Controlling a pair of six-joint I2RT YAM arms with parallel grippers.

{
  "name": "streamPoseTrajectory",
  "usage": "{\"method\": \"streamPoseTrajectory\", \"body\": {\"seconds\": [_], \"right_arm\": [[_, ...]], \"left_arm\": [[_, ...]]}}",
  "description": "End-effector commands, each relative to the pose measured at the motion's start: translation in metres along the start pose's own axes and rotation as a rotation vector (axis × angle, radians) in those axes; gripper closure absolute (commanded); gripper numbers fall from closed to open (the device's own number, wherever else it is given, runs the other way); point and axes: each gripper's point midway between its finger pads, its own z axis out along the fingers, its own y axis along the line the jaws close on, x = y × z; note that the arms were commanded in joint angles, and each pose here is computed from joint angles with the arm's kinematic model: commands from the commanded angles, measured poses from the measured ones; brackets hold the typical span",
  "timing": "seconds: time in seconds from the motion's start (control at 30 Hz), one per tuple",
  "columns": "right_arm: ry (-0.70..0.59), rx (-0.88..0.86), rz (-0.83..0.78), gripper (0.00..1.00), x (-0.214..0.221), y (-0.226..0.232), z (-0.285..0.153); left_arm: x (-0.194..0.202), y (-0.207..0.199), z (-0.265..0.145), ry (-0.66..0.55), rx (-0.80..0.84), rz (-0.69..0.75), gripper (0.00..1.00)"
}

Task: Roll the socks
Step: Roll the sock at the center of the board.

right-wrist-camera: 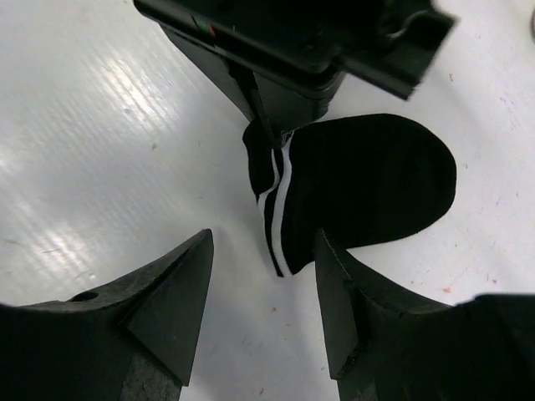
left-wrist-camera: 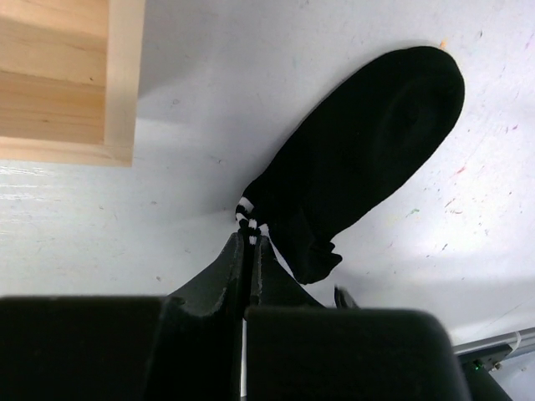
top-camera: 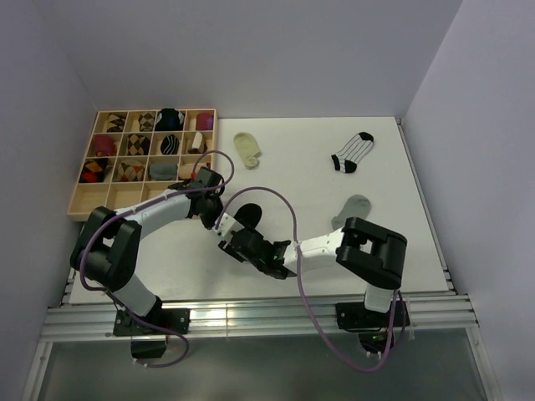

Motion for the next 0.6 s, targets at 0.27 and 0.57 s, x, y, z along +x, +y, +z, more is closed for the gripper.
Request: {"method": "streamPoseTrajectory", "body": {"seconds": [0.27,0.57], "right_arm": [[-0.059,0.117,-0.077,0.46,-0.016,-0.006,0.024],[-0.031,0.102,-0.071,0.73,-0.001,0.002,0.032]], "left_arm": [[-0.001,-0.009,-0.003,0.025,0.035,0.028,1.00],[0.000,-0.010,-0.001,0.029,0.043,0.021,0.99]]}}
